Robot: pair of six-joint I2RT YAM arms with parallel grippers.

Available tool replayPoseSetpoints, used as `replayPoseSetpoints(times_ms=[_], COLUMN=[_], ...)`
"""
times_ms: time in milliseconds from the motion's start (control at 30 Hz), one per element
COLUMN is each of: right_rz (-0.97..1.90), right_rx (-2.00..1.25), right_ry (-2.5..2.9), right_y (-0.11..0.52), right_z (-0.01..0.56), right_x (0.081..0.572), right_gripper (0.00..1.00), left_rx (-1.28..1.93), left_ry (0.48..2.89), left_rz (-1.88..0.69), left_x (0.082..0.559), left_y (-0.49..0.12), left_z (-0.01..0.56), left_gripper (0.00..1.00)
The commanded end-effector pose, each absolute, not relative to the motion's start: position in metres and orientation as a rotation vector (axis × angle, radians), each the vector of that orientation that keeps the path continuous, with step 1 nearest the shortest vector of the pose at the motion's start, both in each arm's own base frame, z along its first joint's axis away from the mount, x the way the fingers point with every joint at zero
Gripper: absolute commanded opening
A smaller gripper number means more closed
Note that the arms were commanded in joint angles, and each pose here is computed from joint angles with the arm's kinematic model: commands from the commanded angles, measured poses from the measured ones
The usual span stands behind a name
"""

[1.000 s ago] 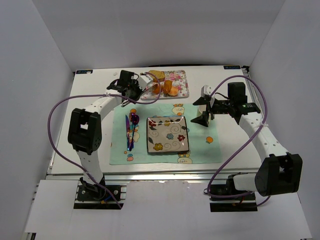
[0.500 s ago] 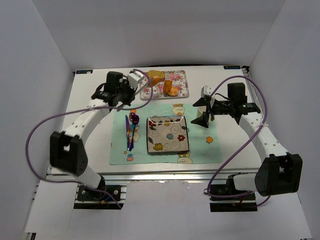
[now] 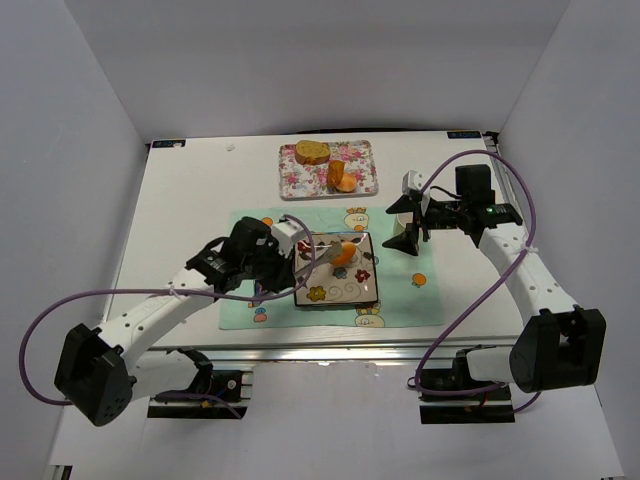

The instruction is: Place the bread

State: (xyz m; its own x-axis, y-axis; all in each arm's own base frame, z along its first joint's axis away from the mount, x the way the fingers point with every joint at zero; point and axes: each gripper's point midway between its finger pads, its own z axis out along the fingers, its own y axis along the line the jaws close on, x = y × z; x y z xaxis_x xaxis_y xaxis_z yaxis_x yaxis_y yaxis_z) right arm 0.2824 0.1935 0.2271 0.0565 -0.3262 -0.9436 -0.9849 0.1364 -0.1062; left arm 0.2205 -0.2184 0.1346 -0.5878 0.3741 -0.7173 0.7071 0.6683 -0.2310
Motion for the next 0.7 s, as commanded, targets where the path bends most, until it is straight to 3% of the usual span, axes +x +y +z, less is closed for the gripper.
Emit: replayPoseSetpoints(times_ms=[0,267,667], right_rz=[0.849,0.83,0.833], right_rx=[-1.363,-1.363,-1.359], right_ry=[1.419,1.418,1.418], right_y=[0.193,0.191,0.191], right_z=[0.24,0.24,0.239], right_x=[0.287,0.283,0.282], right_gripper=[0.89,0.89,0.89], left_rx=[0.797,0.813,0.791], left_ry=[2.273,2.296,2.236], left_rz=[-0.661,-0.578,-0.55], left_x=[0.213,0.218,0.228], left_y=[-0.225,-0.232,-0.231], left_z=[0.133,0.13,0.16], left_gripper=[0.04,0.43,0.49])
